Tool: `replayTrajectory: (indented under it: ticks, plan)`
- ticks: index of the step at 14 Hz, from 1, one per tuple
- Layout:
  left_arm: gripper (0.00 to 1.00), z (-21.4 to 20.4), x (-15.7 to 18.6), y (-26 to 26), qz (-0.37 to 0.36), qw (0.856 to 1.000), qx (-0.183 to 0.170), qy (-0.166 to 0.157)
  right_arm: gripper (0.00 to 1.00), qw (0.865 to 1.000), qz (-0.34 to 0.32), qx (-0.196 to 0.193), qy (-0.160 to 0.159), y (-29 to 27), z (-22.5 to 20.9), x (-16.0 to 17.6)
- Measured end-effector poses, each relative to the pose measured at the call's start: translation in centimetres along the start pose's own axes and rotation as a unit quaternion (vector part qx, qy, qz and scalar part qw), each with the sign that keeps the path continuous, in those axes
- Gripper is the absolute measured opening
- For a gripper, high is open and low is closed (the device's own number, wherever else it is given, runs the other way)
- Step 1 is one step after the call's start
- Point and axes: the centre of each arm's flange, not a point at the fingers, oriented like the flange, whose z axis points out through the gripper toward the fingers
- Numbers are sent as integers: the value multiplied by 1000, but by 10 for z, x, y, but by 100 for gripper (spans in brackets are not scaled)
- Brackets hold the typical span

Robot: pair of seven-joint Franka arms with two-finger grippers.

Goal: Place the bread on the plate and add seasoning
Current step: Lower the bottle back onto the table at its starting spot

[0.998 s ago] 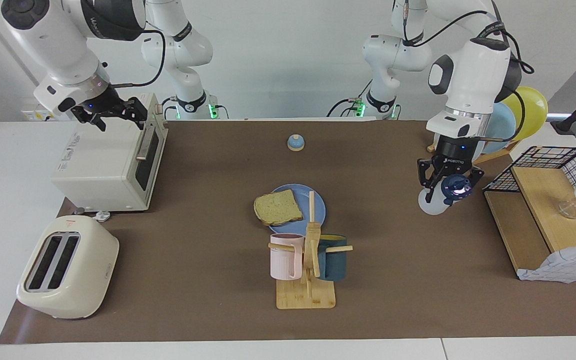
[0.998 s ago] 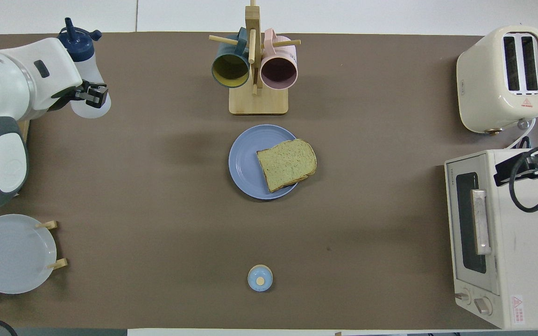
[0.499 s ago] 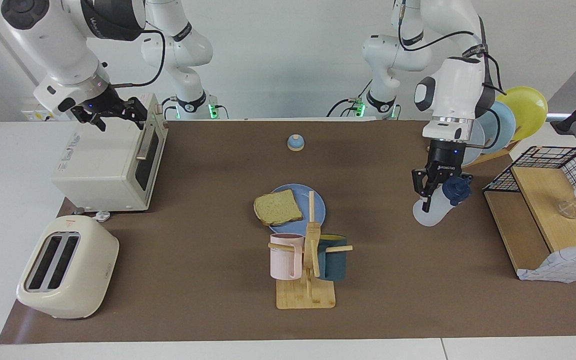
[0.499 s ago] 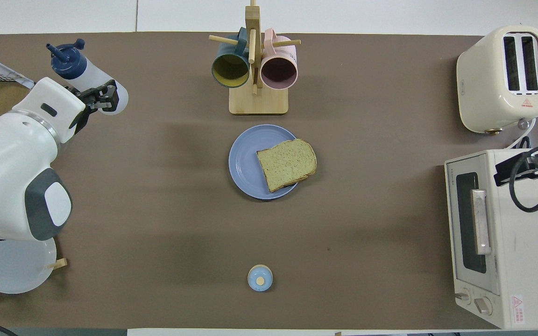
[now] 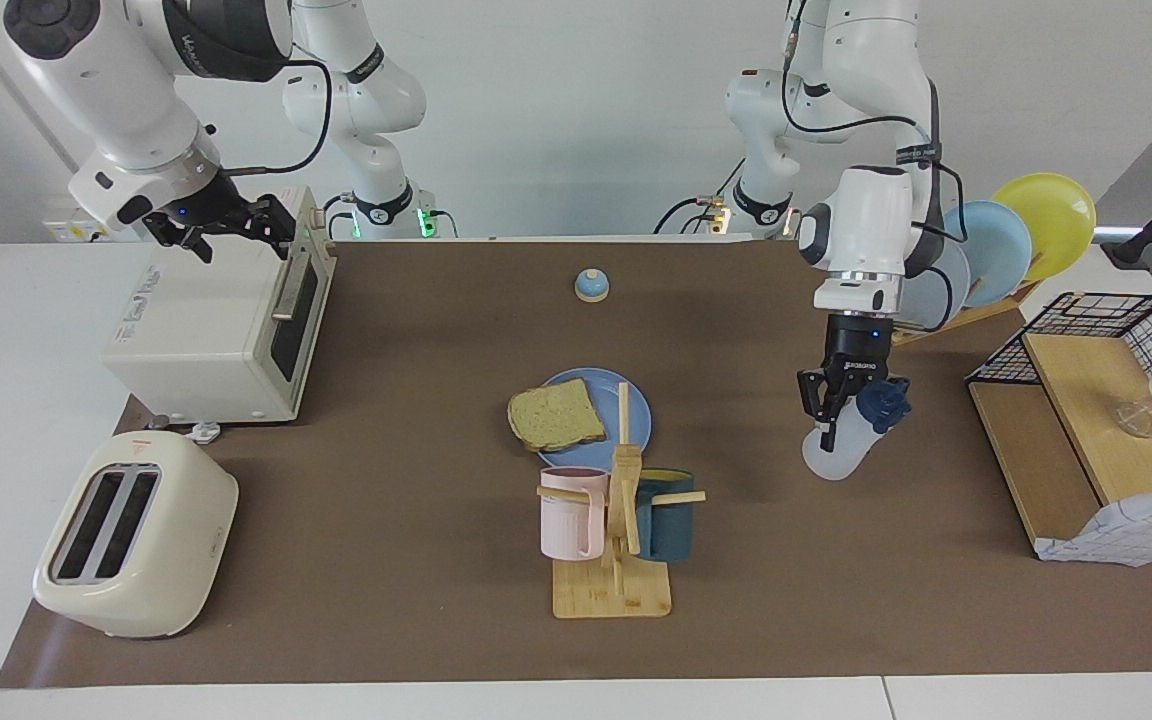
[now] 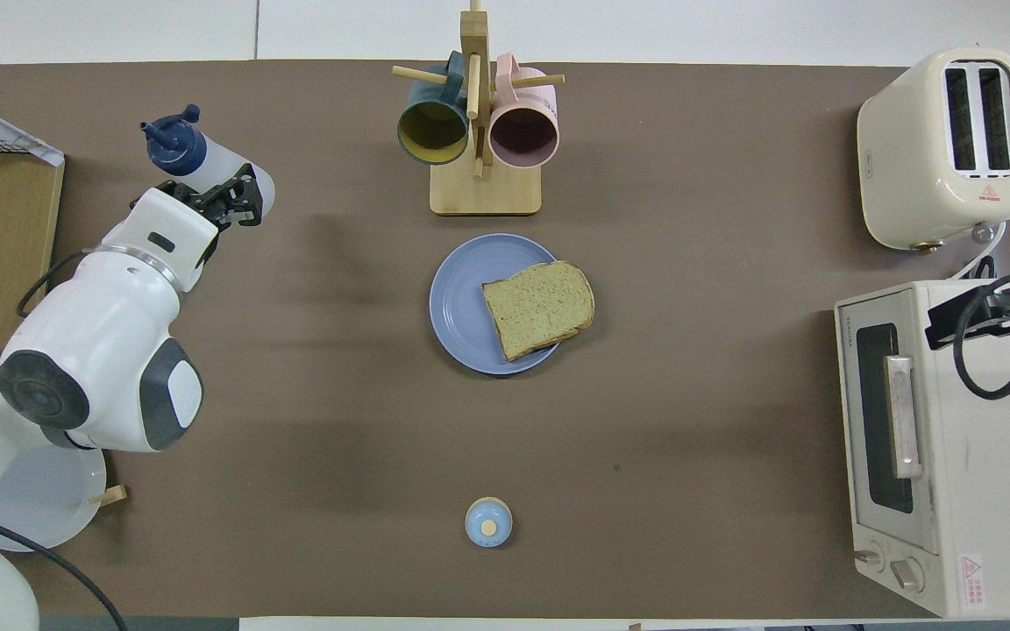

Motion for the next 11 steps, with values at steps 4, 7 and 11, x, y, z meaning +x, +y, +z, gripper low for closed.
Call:
replayTrajectory:
  ticks: [4,7,11]
  plan:
    - [47,17,-24,-2,6,1000,3,12,100,999,-1,-4,44,0,-8,9]
    - [47,38,-54,-1,16,1000,6,11,100,999,-5,-5,54,-4,-10,12]
    - [47,51,-70,1,23,1000,7,-1,100,999,-4,-5,54,-4,-10,12]
